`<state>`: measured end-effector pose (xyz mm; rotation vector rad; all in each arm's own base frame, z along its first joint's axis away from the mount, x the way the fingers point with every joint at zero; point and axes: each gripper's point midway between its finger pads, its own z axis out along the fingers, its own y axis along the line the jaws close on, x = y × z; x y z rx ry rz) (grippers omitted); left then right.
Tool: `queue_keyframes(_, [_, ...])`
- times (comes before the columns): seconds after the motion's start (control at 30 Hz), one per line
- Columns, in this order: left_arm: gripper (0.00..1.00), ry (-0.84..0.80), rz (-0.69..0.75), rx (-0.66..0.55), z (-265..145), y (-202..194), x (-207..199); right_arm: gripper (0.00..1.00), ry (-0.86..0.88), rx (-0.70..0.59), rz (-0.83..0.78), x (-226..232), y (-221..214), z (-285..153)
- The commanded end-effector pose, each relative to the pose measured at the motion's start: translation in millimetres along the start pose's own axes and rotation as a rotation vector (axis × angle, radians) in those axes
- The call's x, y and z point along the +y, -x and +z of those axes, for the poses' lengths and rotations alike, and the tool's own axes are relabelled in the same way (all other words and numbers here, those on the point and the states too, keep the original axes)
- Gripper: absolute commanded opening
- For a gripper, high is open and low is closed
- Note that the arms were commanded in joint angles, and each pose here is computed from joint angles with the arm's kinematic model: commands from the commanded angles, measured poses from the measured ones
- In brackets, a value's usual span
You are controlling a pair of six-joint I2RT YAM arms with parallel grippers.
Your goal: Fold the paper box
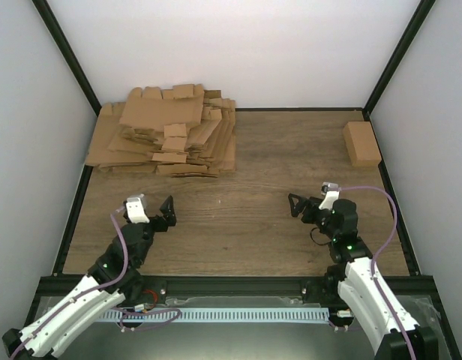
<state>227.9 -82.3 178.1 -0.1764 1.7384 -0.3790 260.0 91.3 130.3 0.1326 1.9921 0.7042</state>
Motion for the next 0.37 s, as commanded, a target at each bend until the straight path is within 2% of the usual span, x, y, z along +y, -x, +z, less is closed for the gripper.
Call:
queue_keyframes(0.0, [1.0,-0.007,0.013,0.001,1.9,-3.6,-0.5,1.0,0.009,-0.014,-0.011,3.2,5.0,-0.9])
queue_keyframes(0.33, [1.0,0.021,0.054,0.075,12.4,-15.9,-3.7,1.0,0.02,-0.011,-0.013,4.8,4.3,-0.2])
